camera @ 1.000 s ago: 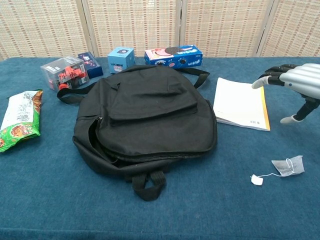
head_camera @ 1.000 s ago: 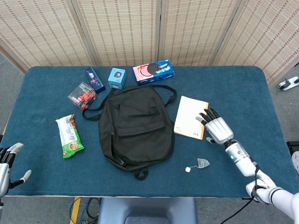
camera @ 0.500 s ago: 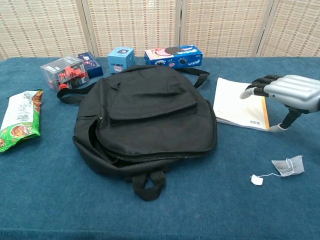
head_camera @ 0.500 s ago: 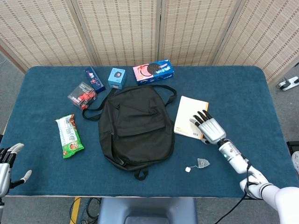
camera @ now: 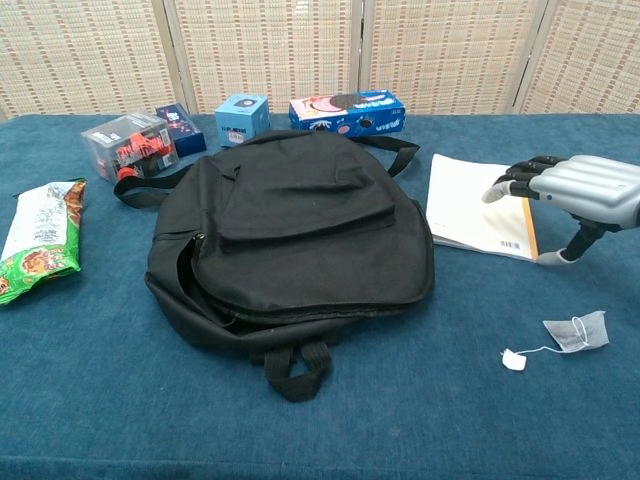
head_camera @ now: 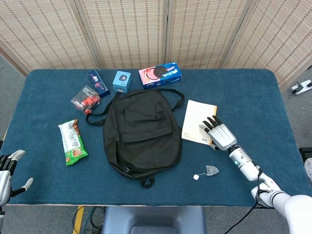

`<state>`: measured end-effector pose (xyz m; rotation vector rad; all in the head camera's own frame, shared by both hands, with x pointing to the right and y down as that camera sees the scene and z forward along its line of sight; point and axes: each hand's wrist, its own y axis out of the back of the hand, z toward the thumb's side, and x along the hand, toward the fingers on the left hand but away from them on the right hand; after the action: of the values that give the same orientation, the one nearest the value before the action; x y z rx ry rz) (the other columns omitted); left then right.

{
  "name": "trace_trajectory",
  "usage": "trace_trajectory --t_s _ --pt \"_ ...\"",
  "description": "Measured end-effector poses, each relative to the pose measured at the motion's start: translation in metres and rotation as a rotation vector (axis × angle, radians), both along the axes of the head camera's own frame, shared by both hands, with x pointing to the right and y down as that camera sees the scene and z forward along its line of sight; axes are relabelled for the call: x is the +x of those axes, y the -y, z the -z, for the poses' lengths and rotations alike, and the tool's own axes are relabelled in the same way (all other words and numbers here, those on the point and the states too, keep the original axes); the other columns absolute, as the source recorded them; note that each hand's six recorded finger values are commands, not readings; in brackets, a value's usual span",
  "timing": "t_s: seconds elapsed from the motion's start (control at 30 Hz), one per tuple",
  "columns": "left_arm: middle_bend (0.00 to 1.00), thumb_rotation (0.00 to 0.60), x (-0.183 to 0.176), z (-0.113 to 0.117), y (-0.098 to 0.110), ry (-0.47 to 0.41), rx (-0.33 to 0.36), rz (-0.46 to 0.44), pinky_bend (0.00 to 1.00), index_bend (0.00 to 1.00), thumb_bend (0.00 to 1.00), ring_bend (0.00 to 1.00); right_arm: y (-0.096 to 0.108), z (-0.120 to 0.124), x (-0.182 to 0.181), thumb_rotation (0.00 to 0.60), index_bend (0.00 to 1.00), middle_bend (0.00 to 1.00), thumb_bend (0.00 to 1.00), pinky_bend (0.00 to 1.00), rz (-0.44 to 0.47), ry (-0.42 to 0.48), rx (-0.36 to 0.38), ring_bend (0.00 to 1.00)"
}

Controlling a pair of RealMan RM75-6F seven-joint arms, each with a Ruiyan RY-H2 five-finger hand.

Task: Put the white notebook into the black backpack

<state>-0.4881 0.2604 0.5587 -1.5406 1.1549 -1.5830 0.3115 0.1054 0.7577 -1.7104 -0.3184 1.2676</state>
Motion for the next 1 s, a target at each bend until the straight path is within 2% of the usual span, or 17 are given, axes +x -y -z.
trace_trajectory --t_s 0.57,1.0 --pt "0.15 0.600 0.000 -0.001 -0.001 -0.001 -0.003 0.000 0.07 0.18 0.24 0.13 -0.001 0.002 0.013 0.600 0.15 0.11 0.12 0.02 -0.017 -0.013 0.000 0.00" --pt "0.15 0.600 -0.002 -0.001 -0.001 0.004 -0.004 0.009 0.07 0.18 0.24 0.13 0.008 -0.001 0.001 0.600 0.15 0.11 0.12 0.02 -0.016 -0.001 0.011 0.00"
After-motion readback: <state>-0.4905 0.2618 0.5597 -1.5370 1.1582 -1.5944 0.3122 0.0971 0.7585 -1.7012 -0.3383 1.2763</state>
